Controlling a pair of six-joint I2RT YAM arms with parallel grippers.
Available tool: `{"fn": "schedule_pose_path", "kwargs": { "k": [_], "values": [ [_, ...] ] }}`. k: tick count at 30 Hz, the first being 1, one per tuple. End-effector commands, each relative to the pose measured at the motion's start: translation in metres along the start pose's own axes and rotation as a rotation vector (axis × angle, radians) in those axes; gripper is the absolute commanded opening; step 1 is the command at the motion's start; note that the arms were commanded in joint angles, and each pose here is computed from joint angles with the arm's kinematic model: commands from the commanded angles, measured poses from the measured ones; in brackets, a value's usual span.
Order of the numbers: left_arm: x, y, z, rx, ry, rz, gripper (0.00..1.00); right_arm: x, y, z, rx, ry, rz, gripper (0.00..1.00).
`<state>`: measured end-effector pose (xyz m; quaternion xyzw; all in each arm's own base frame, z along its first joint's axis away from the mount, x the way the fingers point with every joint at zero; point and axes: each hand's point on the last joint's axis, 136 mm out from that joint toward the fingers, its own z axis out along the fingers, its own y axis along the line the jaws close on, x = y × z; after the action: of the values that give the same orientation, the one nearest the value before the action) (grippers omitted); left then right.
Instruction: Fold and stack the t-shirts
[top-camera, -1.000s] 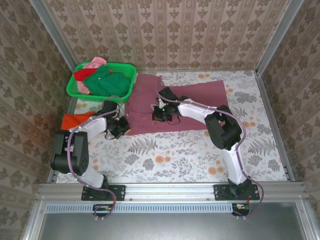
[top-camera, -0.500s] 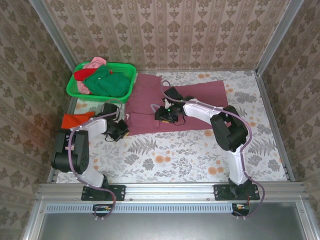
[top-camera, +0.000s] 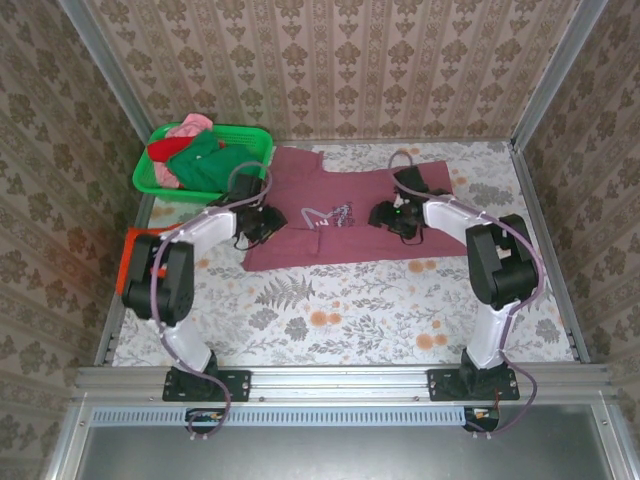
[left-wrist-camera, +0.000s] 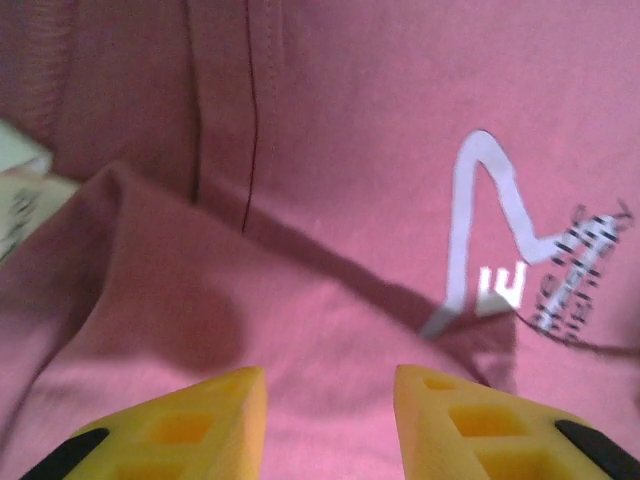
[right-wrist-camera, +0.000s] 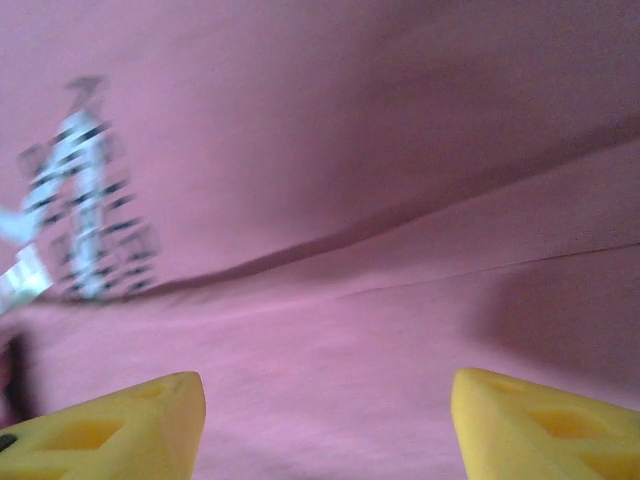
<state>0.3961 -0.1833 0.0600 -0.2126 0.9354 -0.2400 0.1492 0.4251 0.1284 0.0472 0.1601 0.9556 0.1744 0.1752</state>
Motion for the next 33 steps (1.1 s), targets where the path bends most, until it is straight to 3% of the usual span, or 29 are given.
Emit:
{"fn": "schedule_pose_path", "kwargs": {
  "k": [1, 7, 22, 28, 33],
  "values": [
    [0.01, 0.01, 0.02, -0.045, 0.06, 0.017, 0.4, 0.001, -0.037, 0.008, 0.079, 0.016, 0.027, 0.66],
    [0.049, 0.045, 0.026, -0.116, 0.141, 0.012, 0.42, 0.036, -0.066, -0.002, 0.114, 0.084, 0.08, 0.67],
    [0.163, 0.095, -0.025, -0.215, 0.269, 0.139, 0.48, 0.147, -0.141, -0.077, 0.276, 0.111, 0.239, 0.66],
    [0.174, 0.102, -0.037, -0.208, 0.255, 0.116, 0.5, 0.162, -0.157, -0.088, 0.242, 0.115, 0.303, 0.65],
    [0.145, 0.069, -0.045, -0.17, 0.188, 0.193, 0.53, 0.13, -0.125, -0.108, 0.105, 0.013, 0.258, 0.66]
  ]
}}
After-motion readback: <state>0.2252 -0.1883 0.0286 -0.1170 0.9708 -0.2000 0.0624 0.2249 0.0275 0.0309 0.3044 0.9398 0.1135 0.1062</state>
